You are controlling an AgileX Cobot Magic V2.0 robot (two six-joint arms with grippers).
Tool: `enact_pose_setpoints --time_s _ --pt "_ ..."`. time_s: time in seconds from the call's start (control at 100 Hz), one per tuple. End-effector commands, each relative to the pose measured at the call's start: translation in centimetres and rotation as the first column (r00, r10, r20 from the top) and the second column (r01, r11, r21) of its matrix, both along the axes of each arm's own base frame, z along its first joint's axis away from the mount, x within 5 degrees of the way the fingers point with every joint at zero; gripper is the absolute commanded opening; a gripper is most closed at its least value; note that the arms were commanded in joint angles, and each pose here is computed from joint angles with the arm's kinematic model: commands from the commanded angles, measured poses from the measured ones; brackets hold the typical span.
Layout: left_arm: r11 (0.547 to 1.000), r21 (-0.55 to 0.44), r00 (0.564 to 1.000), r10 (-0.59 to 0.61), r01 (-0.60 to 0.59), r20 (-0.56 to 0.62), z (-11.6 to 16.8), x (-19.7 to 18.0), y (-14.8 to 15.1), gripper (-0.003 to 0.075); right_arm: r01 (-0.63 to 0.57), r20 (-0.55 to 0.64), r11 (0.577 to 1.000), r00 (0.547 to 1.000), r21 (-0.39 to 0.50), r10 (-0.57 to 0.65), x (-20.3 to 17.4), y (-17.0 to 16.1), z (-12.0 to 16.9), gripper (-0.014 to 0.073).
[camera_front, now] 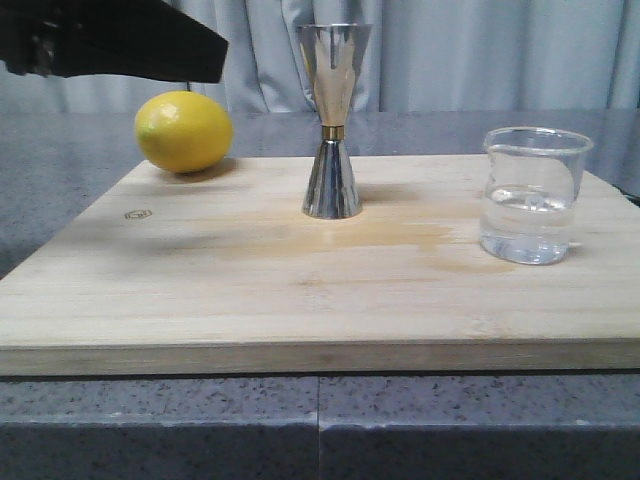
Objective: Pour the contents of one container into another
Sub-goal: 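Reach the left gripper to the steel jigger and close around its waist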
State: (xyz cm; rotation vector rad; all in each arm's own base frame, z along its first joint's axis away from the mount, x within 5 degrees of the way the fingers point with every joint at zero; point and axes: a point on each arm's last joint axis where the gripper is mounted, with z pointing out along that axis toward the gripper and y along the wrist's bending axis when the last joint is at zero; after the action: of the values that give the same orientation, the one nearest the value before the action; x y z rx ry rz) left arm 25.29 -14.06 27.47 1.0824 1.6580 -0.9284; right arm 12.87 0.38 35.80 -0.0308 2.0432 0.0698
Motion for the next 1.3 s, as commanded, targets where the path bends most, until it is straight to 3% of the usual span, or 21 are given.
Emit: enact_pose_setpoints --time_s 0.0,0.69,1.29 --pt "0.994 -0.107 0.998 -0.003 0.01 0.065 1.4 0.6 -1.1 0.0599 0.007 0.11 1.0 0.994 -0.012 -0.006 0.3 -0.1 1.7 0.0584" --pt "0.973 -0.12 0.98 -0.196 0.199 0.042 -2.2 3.2 -9.2 0.0599 0.008 0.112 1.0 0.994 -0.012 -0.006 0.3 -0.1 1.7 0.0584" --pt "0.959 -0.132 0.968 -0.247 0.251 0.043 -2.4 3.4 -9.3 0.0599 0.005 0.097 1.0 0.995 -0.012 -0.004 0.2 -0.1 1.6 0.0584"
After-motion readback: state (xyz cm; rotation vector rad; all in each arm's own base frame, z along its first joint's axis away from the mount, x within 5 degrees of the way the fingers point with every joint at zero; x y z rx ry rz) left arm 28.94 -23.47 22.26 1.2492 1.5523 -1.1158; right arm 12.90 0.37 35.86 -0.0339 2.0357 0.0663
